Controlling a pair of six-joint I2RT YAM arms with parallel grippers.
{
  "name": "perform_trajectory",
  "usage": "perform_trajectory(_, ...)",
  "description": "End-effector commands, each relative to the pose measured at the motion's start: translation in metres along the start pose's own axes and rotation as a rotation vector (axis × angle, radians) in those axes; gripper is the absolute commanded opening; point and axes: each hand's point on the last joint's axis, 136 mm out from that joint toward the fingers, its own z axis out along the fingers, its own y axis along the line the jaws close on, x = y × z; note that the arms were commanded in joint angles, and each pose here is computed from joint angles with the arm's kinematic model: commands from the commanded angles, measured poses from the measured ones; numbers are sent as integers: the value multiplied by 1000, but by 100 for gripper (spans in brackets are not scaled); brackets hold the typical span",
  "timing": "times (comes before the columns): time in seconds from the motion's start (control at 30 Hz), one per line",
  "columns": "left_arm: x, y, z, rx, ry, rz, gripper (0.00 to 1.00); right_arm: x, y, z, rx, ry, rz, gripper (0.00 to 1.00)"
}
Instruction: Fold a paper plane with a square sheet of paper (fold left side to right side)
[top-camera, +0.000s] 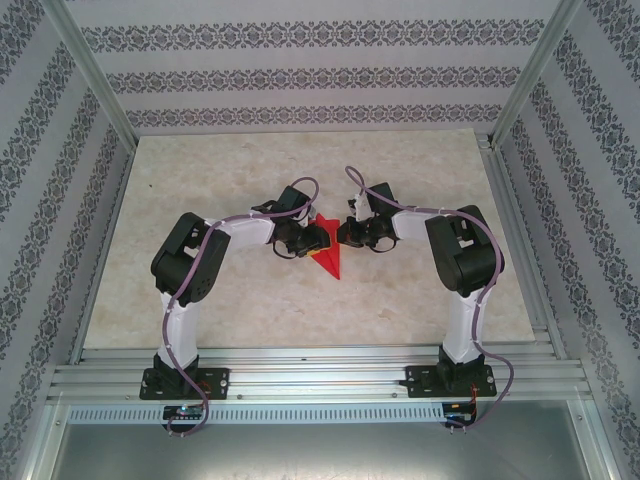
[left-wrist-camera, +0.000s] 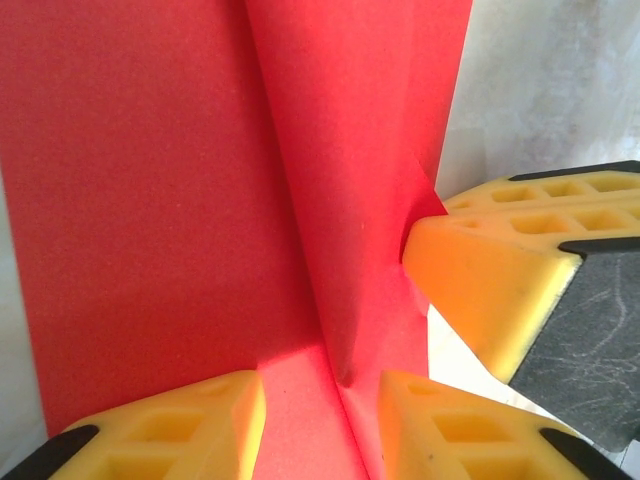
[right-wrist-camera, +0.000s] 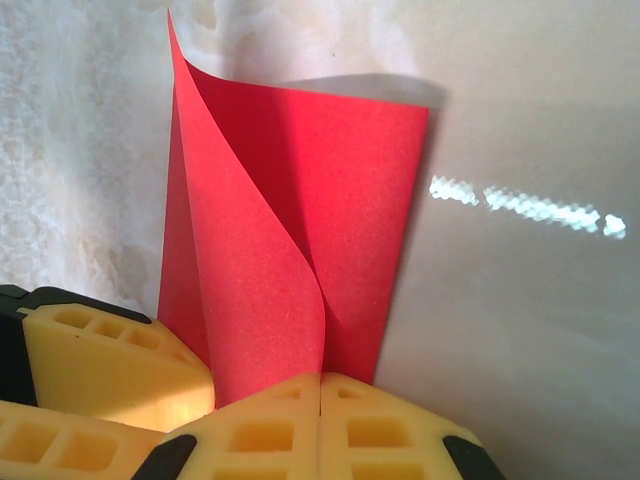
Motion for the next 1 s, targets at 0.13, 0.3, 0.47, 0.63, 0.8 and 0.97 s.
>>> perform_trajectory(0.13,16,13,-9,-79,43,-26,42,21,-26,13,109,77,4,0)
perform_trajectory(0.3,7,-15,-26,-11,15,-3,41,22,-26,14,111,78,5,0)
perform_trajectory(0.47,8,-36,-23,90,32,1,29,20,-25,13,109,76,3,0)
perform_trajectory(0.63,8,-51,-7,166,56,-11,23,22,-26,13,119,83,1,0)
perform_trajectory(0.8,4,-57,1,175,53,-8,20,22,-26,13,119,84,-2,0)
perform_trajectory(0.97,3,-50,11,157,56,-19,20,22,-25,14,116,85,-3,0)
